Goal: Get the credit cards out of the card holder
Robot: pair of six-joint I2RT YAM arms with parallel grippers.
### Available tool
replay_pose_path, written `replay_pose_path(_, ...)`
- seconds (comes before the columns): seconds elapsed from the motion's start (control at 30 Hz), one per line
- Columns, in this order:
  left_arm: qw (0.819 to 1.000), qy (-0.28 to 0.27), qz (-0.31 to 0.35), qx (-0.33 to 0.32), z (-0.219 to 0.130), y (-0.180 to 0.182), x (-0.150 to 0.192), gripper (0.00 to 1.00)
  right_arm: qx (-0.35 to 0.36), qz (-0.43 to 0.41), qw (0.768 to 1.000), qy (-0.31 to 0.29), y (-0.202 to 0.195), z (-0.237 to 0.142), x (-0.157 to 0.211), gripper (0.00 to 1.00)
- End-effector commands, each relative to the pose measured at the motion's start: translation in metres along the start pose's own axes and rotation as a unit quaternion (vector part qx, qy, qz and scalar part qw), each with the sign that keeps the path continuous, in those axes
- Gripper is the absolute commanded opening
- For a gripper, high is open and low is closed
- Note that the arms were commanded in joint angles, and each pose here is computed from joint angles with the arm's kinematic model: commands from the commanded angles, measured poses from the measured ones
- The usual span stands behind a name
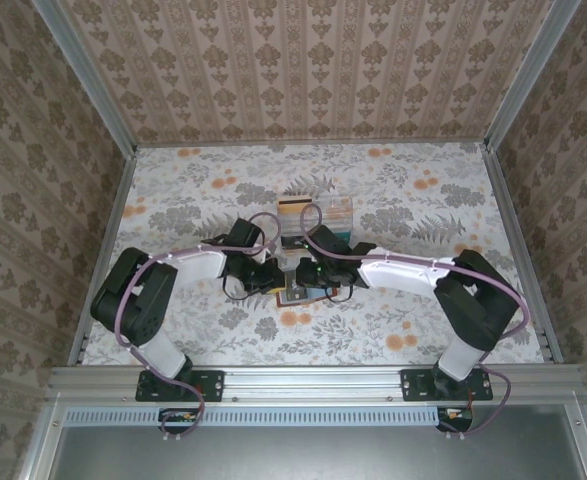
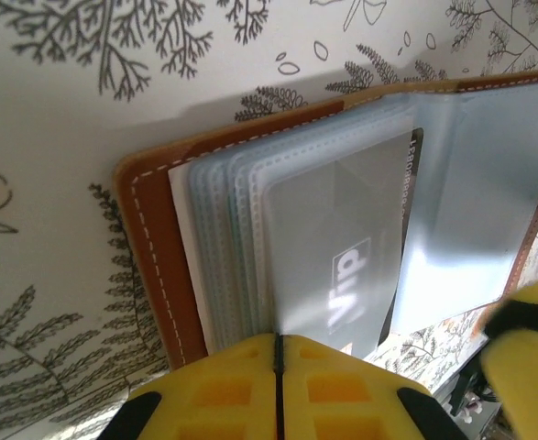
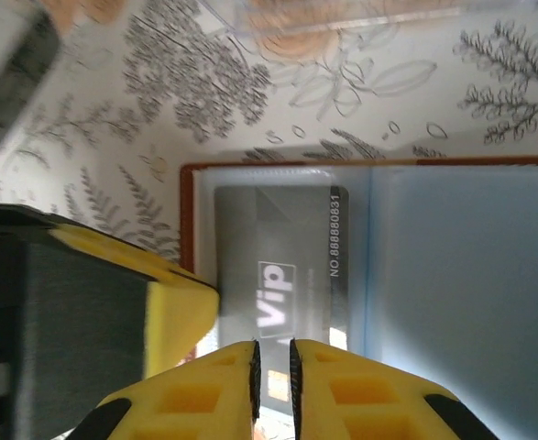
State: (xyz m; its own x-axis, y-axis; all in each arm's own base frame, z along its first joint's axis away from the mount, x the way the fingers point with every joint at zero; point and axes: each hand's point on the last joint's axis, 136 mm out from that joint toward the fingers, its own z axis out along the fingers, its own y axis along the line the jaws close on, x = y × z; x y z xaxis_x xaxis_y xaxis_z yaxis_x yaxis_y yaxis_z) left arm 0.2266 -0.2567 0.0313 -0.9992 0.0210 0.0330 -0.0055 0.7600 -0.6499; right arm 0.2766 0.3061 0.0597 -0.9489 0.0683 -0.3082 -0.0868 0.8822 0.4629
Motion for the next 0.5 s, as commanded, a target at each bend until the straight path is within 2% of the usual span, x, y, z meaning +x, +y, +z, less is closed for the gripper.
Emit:
replay_pose_path(0.0, 1.000, 0.013, 0.001, -0.026, 0.005, 0.010, 0.004, 0.08, -0.011, 0.017, 1.000, 0.020, -0.003, 0.007, 0.003, 0.20)
replay_pose_path(0.23, 0.999, 0.018, -0.001, -0.038, 0.006, 0.016, 0.006, 0.07, -0.015, 0.035, 0.999, 0.033, -0.015, 0.014, 0.011, 0.19)
replay_pose_path(0.47, 0.999, 0.015, 0.002, -0.035, 0.004, 0.013, 0.005, 0.07, -0.027, 0.032, 0.998, 0.042, -0.010, 0.018, 0.011, 0.10)
